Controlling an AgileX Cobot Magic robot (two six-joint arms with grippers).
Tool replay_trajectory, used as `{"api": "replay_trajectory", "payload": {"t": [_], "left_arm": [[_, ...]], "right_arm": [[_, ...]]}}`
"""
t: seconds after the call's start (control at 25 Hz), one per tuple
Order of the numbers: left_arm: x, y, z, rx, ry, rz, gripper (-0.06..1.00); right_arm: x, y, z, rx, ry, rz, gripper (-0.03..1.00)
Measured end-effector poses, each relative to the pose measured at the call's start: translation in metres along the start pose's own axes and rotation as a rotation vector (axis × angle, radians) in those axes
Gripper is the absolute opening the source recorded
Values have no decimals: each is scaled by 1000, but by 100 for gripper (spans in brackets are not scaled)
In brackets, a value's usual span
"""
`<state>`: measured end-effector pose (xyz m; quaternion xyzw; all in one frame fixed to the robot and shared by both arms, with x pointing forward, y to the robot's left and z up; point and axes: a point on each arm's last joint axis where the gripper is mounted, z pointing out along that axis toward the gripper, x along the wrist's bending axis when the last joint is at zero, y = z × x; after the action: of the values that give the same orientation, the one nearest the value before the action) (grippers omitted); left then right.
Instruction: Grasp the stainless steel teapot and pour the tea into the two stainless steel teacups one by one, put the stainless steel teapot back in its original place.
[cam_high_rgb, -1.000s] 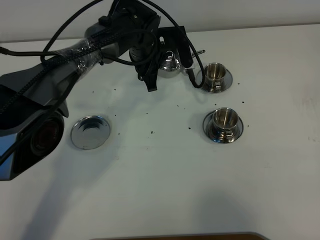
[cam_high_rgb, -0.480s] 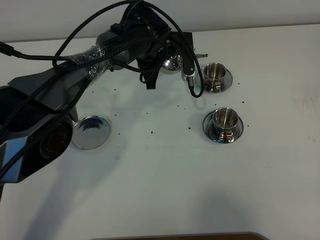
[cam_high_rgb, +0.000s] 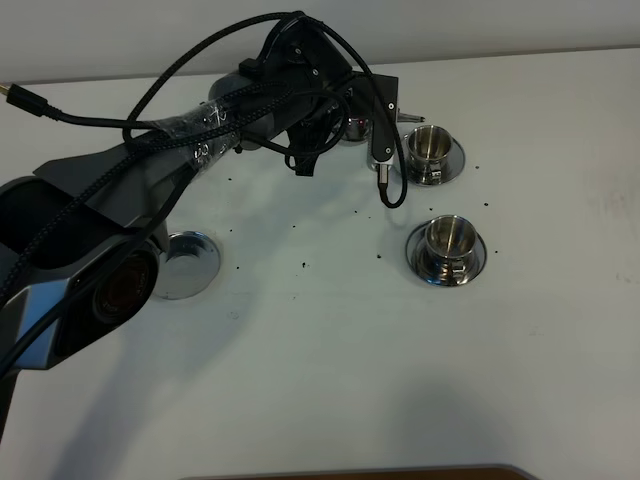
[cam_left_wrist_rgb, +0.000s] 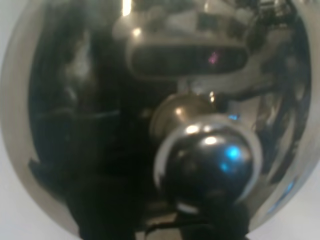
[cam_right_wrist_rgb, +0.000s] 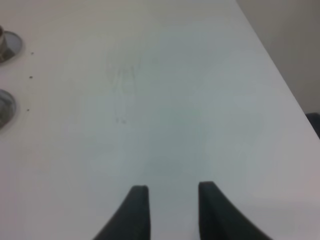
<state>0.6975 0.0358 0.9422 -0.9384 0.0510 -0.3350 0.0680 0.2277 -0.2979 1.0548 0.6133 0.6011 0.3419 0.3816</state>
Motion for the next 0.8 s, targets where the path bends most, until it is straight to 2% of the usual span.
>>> {"api": "replay_trajectory", "payload": {"t": [0.8], "left_arm": [[5,2,2,35,87,161,25]], "right_arm": [[0,0,0,0,0,0,24]]}}
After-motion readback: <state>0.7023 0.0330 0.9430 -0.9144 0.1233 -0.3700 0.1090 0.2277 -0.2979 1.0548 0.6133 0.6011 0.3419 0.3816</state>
